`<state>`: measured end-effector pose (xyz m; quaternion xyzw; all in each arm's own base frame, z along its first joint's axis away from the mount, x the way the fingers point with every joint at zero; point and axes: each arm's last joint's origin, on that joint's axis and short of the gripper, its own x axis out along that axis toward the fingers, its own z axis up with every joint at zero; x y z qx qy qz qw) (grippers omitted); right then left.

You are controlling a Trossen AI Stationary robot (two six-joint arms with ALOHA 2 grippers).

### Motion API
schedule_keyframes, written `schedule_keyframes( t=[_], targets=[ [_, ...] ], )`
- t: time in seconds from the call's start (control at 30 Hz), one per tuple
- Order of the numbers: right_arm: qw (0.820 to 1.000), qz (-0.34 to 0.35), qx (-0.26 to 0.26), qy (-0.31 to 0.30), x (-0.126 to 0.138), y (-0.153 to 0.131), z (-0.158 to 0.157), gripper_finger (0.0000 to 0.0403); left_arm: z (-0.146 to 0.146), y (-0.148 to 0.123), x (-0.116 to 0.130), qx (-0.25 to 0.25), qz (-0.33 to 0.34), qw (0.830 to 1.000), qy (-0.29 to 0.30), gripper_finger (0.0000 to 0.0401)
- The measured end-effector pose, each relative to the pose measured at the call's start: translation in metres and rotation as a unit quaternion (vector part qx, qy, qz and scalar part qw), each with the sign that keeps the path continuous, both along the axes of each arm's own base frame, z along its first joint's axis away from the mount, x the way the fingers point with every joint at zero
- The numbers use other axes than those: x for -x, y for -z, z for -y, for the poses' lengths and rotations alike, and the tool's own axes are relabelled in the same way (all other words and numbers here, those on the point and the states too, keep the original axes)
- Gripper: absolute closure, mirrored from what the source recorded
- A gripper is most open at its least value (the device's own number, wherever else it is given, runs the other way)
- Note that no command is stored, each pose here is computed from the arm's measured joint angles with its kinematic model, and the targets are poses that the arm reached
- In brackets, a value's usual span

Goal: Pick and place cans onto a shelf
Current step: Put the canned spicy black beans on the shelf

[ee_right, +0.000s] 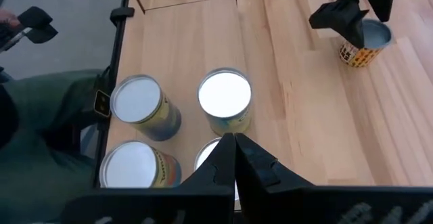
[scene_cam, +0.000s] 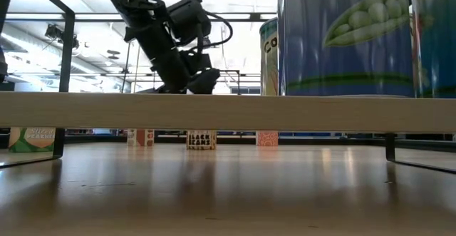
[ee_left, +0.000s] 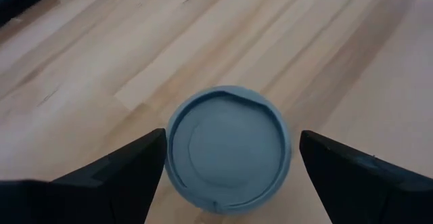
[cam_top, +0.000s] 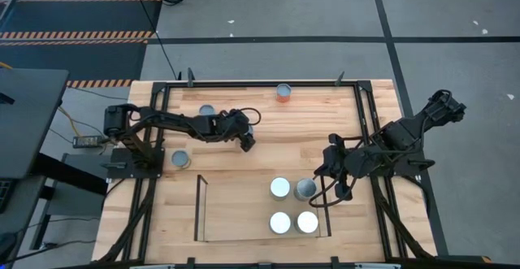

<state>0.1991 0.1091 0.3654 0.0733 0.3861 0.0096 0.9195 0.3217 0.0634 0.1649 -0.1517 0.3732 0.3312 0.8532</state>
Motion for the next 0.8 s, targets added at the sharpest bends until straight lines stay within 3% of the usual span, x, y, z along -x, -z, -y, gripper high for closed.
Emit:
schedule_keyframes(
  t=[0.5, 0.8],
  targets=[
    [1.0, -0.002, -0.001, -0.006, 0.0001, 0.0, -0.0003, 0.0398, -0.001, 0.0062, 0.002, -0.007, -0.006, 1.0, -0.003, 0.0055],
    [1.0, 0.0, 0.009, -0.016, 0.0, 0.0, -0.0003, 0.0398, 0.0023, 0.0002, 0.0065, 0.017, 0.003, 1.0, -0.02, 0.0055]
  ],
)
